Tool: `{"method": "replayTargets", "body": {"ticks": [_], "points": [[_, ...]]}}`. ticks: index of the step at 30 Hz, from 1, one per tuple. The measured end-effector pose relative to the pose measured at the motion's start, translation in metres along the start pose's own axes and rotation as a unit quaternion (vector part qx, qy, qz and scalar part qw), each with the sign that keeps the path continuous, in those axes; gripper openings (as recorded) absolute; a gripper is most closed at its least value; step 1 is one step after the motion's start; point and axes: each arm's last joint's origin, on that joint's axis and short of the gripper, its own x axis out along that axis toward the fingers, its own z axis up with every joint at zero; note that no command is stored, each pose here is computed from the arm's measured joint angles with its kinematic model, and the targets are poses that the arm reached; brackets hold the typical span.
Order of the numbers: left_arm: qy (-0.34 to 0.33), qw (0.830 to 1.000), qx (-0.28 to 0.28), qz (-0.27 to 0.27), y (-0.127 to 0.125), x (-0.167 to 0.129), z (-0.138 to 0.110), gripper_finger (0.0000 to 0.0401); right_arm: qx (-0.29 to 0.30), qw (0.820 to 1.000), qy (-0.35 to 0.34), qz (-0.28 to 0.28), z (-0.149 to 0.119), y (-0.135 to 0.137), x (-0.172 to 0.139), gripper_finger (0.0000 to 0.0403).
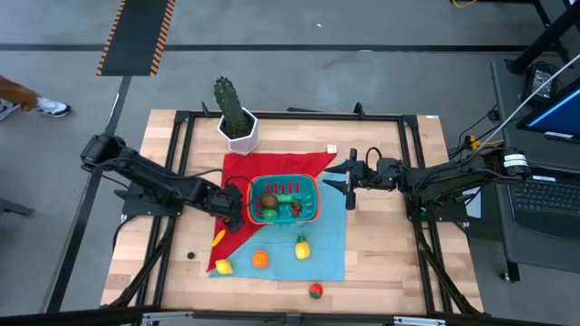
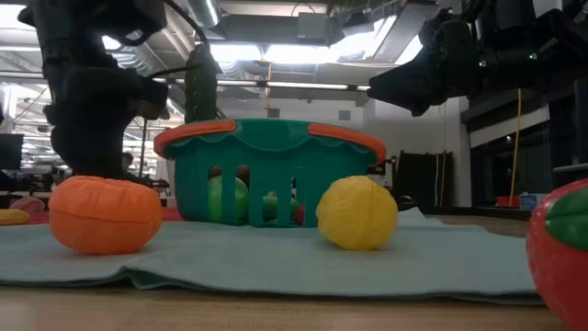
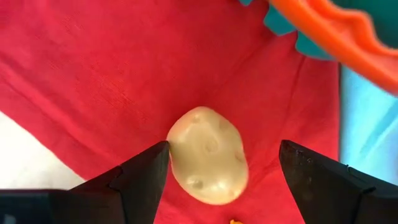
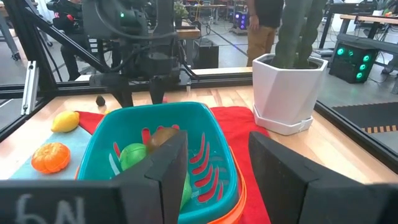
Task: Build produce basket
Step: Put the light brown potato into the blue basket
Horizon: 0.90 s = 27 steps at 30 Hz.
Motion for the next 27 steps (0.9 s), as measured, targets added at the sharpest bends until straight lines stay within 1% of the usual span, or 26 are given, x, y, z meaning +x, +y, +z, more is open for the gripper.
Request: {"method": "replayTargets", "body": {"ticks": [6,9,21,27], "points": [[0.037,0.999,-0.001,0.017,0.0,0.012,0.0,0.0294,0.0,1.0,0.003,0.0,-0.001,0.0,0.0,0.0173],[0.044,0.999,-0.003,0.023,0.0,0.016,0.001,0.0294,0.0,1.0,0.005,0.0,-0.001,0.0,0.0,0.0173],[0.042,0.999,-0.002,0.028,0.001,0.016,0.0,0.0294,0.0,1.0,0.006,0.0,-0.001,0.0,0.0,0.0173],[0.035,0.999,0.0,0.042,0.002,0.019,0.0,0.0294,-0.001,1.0,0.007,0.0,-0.001,0.0,0.0,0.0173]]}}
